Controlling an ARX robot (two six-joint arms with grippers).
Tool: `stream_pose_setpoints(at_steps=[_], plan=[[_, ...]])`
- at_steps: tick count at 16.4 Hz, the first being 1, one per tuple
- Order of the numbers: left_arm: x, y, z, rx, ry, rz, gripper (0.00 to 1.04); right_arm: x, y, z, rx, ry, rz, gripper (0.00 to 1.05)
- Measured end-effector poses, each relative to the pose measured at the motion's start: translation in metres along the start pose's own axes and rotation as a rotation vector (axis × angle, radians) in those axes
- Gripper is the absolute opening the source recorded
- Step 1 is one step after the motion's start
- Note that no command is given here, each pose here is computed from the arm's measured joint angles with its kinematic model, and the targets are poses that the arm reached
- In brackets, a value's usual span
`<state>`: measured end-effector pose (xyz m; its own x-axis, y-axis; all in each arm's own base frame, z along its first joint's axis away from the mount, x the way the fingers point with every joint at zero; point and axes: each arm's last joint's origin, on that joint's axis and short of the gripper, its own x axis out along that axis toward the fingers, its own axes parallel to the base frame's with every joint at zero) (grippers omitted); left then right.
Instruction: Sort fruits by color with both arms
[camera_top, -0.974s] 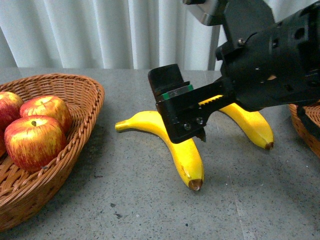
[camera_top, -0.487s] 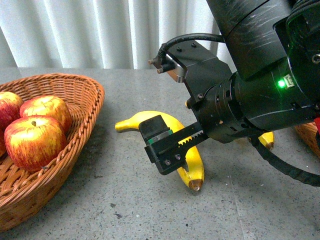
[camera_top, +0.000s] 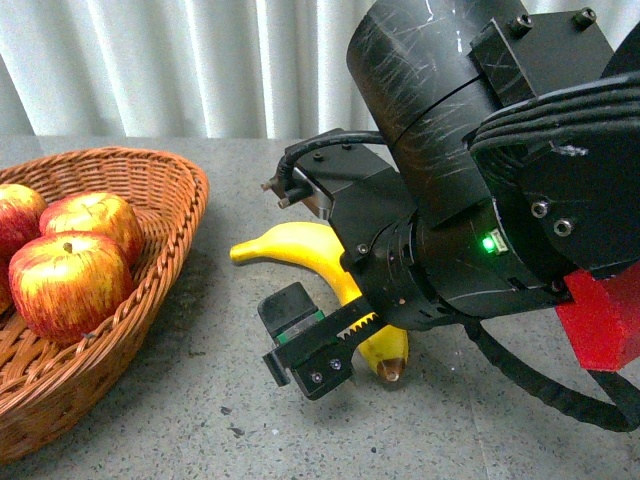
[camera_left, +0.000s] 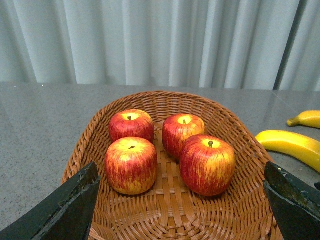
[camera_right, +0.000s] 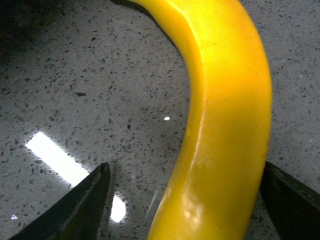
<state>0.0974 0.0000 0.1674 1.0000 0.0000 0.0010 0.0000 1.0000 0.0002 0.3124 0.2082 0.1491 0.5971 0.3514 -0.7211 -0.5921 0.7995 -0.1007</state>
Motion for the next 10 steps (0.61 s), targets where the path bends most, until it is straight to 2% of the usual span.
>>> stream_pose_setpoints(at_steps=[3,4,5,7,10], plan=[[0.000,0.000,0.000,0.000,0.000,0.000,0.98,-0.001,-0.001,0.000,0.002,0.003,0.002,0.56],[0.000,0.000,0.000,0.000,0.000,0.000,0.98,-0.005,-0.005,0.001,0.007,0.002,0.007,0.41],[0.000,0.000,0.000,0.000,0.000,0.000,0.98,-0.009,-0.010,0.004,0.016,-0.009,0.000,0.37],[0.000,0.000,0.000,0.000,0.000,0.000,0.98,-0.023,-0.026,0.017,0.044,-0.063,-0.020,0.35],[0.000,0.000,0.000,0.000,0.000,0.000,0.98,-0.063,-0.073,0.046,0.114,-0.213,-0.088,0.35]])
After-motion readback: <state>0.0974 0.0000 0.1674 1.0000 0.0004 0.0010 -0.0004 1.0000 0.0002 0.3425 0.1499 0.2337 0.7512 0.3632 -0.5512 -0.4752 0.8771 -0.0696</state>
